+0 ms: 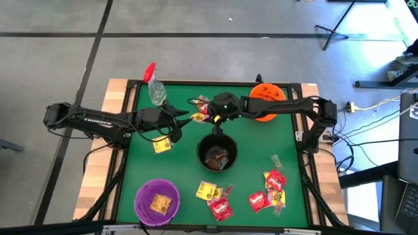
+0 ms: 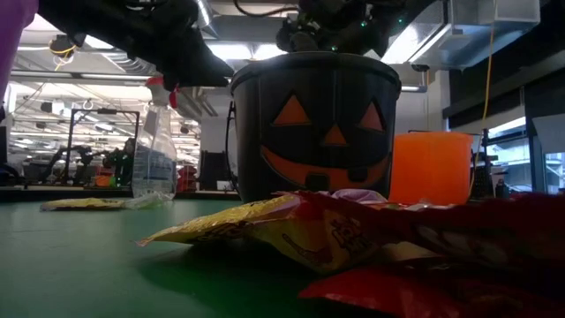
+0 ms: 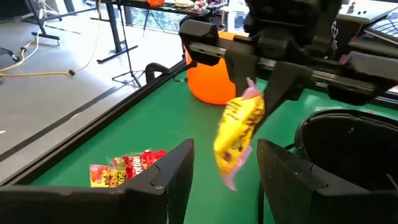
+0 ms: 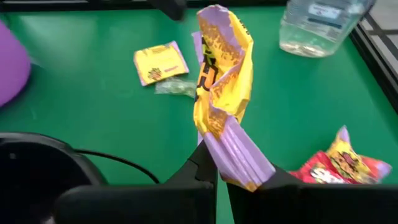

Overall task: Sort candy
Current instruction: Put the yellow candy into the purple bucket

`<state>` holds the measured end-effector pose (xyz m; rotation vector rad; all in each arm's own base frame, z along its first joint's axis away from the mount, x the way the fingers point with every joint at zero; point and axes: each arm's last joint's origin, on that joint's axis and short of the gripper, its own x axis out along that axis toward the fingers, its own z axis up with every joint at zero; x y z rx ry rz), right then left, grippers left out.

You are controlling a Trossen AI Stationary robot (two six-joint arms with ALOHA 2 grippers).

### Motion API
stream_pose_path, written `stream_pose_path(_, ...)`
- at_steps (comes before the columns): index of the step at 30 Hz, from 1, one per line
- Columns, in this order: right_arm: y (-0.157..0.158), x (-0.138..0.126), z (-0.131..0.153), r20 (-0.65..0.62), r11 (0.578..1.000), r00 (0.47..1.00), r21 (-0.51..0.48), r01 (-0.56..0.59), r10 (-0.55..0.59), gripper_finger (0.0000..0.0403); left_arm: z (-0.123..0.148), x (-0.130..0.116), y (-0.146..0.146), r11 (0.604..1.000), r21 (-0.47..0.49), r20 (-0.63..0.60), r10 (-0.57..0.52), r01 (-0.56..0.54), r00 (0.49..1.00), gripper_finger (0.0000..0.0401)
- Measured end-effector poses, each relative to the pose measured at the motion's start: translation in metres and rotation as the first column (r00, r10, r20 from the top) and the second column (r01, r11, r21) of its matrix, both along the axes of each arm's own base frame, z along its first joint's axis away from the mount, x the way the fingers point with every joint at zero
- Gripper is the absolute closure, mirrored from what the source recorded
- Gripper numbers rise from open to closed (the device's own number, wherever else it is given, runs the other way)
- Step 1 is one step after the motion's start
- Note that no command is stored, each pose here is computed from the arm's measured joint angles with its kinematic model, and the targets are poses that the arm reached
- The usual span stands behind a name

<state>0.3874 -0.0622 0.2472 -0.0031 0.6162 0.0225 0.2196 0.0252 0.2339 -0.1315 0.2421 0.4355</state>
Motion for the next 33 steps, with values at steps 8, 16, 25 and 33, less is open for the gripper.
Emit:
stream_pose_path(8, 0.015, 0.005, 0.003, 0.039, 0.999, 0.999, -0.018, -0.027, 0.027, 0.0388, -0.007, 0.010, -0.001, 0.997, -0.021, 0.001, -0.072, 0.072, 0.997, 0.0236)
stream_pose_path(16, 0.015, 0.004, 0.003, 0.036, 1.000, 0.999, -0.018, -0.024, 0.025, 0.0388, -0.020, 0.024, -0.001, 0.995, -0.034, 0.005, -0.097, 0.097, 0.995, 0.0236)
stream_pose_path(25, 0.015, 0.004, 0.002, 0.031, 1.000, 0.999, -0.017, -0.024, 0.025, 0.0388, -0.020, 0.027, -0.001, 0.995, -0.023, 0.020, -0.095, 0.095, 0.995, 0.0266)
stream_pose_path(33, 0.015, 0.004, 0.002, 0.031, 1.000, 0.999, -0.017, -0.023, 0.023, 0.0388, -0.020, 0.027, -0.001, 0.995, -0.023, 0.020, -0.097, 0.097, 0.995, 0.0374)
